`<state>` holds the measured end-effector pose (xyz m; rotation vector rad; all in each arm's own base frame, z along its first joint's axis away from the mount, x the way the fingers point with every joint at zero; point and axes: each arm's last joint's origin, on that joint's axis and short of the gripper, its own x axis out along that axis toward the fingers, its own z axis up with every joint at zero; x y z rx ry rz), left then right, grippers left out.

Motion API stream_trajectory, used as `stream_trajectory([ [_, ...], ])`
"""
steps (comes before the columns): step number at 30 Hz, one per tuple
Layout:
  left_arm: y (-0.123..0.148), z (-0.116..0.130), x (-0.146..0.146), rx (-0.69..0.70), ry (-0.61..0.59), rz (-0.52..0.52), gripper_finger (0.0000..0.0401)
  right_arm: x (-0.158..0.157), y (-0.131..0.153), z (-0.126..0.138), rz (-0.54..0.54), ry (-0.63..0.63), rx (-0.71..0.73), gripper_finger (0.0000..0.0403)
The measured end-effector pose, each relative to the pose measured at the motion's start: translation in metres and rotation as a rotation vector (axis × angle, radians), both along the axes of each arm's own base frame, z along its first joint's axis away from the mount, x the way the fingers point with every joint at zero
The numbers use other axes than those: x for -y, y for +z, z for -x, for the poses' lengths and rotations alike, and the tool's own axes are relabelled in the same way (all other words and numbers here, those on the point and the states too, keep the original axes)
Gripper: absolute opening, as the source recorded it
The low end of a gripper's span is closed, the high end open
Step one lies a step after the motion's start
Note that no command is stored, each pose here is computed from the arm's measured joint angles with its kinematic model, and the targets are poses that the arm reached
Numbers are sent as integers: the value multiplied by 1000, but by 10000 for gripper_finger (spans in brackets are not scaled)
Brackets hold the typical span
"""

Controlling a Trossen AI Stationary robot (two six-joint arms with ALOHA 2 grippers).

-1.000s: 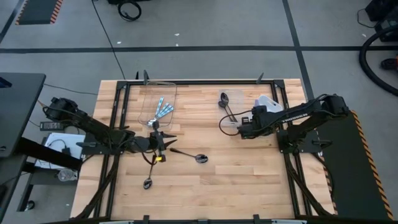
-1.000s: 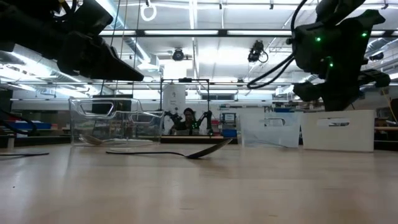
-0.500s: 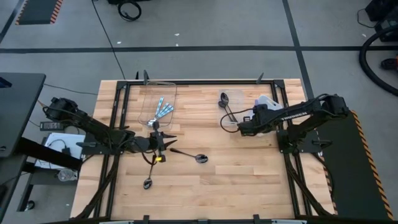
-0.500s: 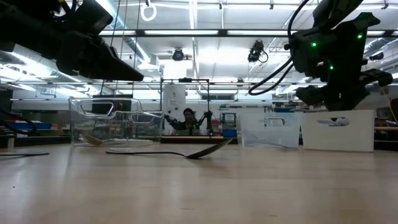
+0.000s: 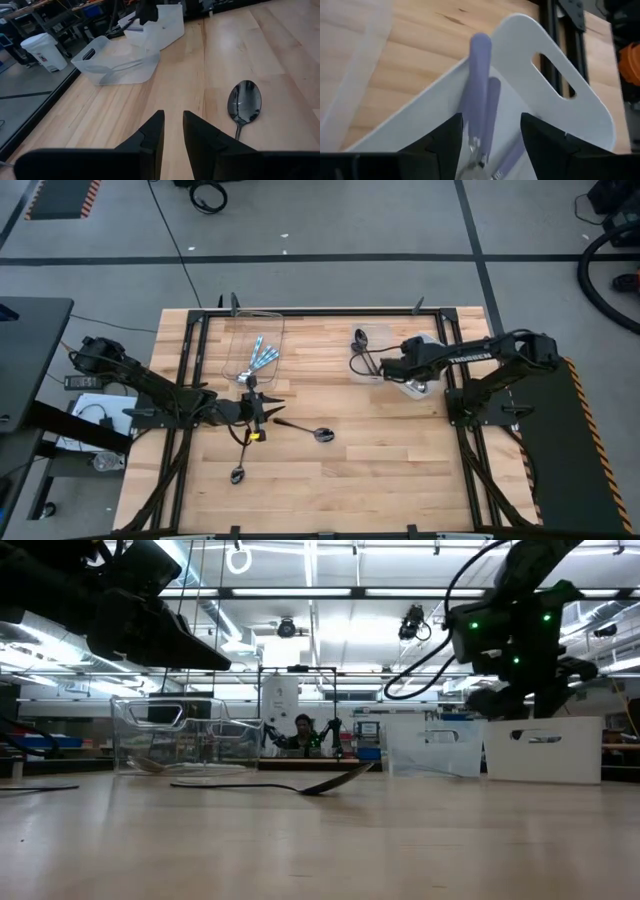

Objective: Sort silverware by color (type)
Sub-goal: Put the black spoon into the transparent white bin

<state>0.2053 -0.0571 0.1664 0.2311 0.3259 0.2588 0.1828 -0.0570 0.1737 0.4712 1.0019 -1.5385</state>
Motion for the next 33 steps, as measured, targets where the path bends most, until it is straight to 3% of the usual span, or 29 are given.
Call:
stream_trajectory([
  [14, -5, 2, -1, -38, 16, 27, 78, 39, -3, 2, -121, 39, -2, 182],
  [26, -5, 2, 1, -35, 8, 29, 78, 48, -2, 19, -120, -148, -30, 166],
  [33, -5, 2, 1, -46, -1, 4, 78, 37, 3, 11, -129, -28, 8, 163],
])
